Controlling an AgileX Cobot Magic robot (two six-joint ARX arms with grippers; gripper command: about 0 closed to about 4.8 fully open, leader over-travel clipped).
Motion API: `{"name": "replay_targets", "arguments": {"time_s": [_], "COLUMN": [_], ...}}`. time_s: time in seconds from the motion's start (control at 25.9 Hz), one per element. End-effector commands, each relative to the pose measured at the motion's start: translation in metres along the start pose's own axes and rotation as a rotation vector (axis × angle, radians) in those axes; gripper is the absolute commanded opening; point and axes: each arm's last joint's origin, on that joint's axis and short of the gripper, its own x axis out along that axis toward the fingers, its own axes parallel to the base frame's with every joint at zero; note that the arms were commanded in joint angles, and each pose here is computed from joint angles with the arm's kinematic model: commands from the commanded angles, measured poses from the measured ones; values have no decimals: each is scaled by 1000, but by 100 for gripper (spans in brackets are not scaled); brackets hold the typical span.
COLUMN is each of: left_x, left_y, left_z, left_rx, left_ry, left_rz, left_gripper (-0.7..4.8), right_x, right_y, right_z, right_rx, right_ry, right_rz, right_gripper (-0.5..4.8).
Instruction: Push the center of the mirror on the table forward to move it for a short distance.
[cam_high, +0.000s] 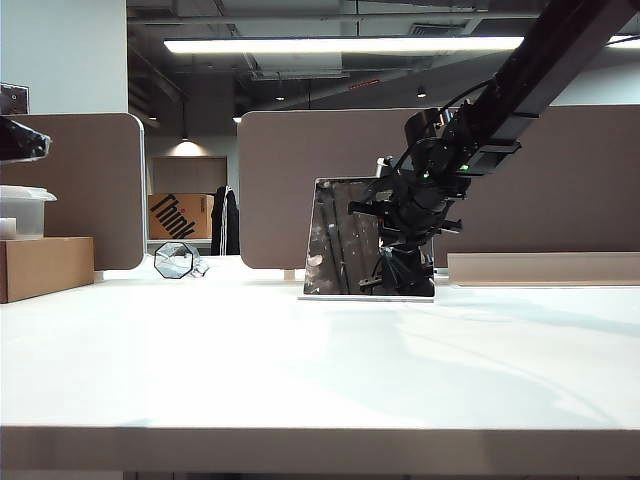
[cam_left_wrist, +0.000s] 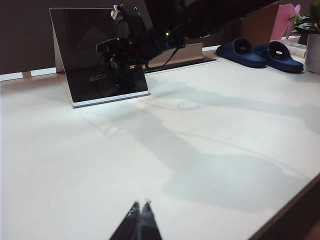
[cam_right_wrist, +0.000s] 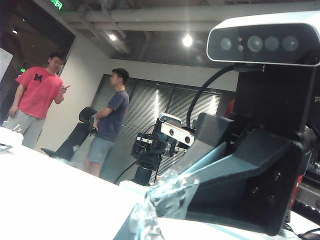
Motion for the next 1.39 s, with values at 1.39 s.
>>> {"name": "replay_targets", "arguments": {"time_s": [1.39], "left_x": [0], "left_y": [0], "left_z": [0], "left_rx": [3], "left_ry": [-5], "left_rz": [2], "left_gripper": [-5], "right_x": [-409], "right_y": [94], "right_z": [180], "right_rx": [-265], "right_ry": [-58], "right_rz": [147], "right_gripper": [-7]}}
